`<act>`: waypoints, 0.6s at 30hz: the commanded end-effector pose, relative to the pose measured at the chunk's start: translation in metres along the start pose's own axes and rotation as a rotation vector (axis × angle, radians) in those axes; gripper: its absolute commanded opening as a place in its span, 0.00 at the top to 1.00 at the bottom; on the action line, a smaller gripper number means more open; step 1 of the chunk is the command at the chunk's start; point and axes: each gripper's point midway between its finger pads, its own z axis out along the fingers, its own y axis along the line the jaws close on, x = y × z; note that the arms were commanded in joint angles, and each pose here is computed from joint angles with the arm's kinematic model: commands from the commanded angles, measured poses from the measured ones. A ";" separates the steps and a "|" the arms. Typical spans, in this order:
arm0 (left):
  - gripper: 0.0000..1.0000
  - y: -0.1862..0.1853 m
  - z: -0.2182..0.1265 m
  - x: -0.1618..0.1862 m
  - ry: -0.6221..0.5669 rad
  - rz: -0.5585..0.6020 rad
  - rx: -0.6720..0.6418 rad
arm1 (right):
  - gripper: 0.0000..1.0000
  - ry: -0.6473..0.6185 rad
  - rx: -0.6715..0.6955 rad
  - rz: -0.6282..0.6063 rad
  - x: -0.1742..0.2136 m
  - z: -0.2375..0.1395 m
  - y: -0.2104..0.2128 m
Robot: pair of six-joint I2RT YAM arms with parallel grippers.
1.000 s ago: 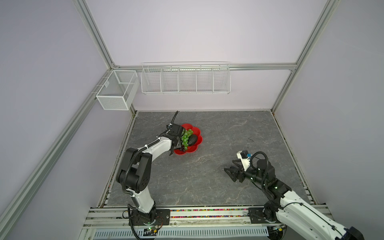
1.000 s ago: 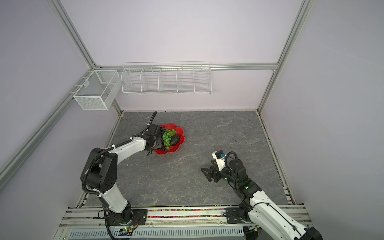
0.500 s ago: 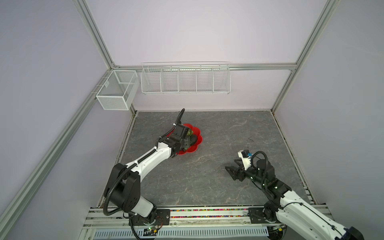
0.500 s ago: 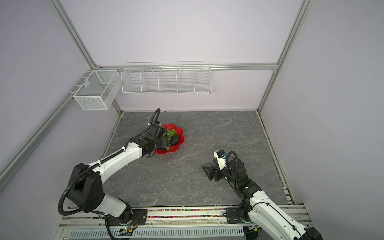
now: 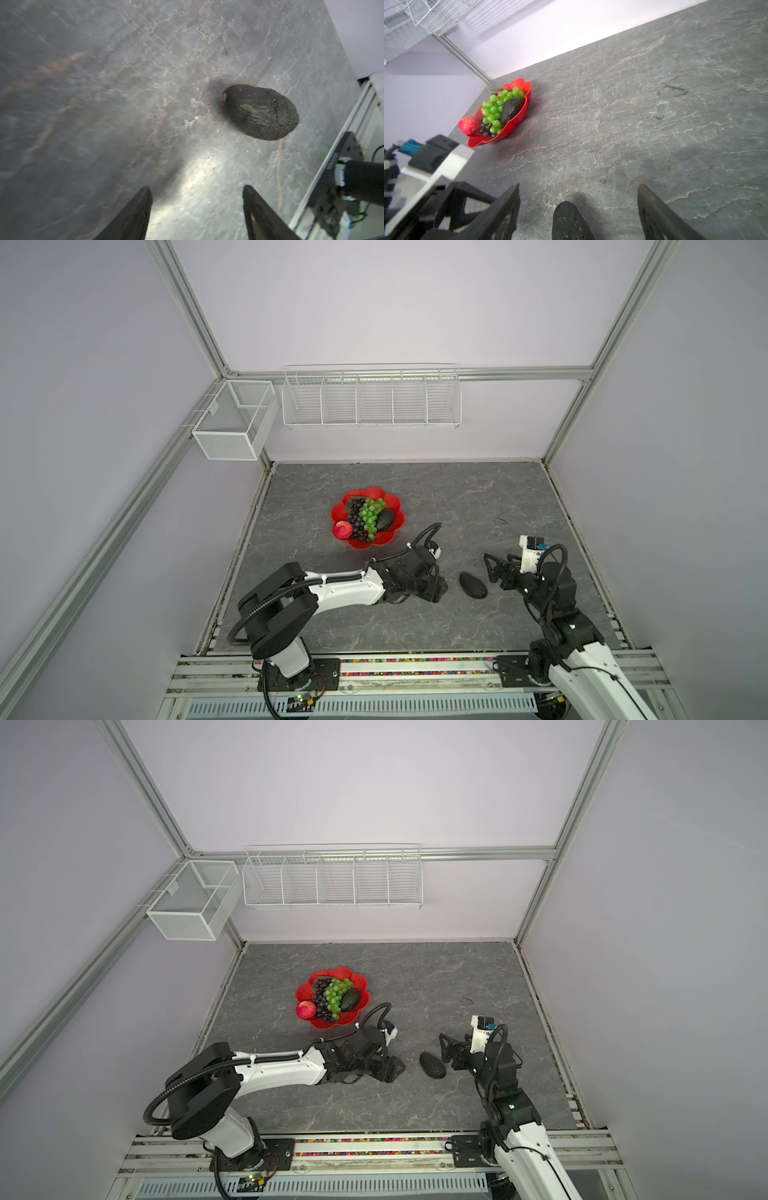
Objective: Place and organize the fake fruits in the fruit bowl
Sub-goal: 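Reach the left gripper to the dark avocado and grasp it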
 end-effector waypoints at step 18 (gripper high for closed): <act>0.30 -0.076 0.047 -0.020 -0.146 -0.768 -0.278 | 0.11 -0.157 0.253 0.035 -0.008 -0.049 -0.046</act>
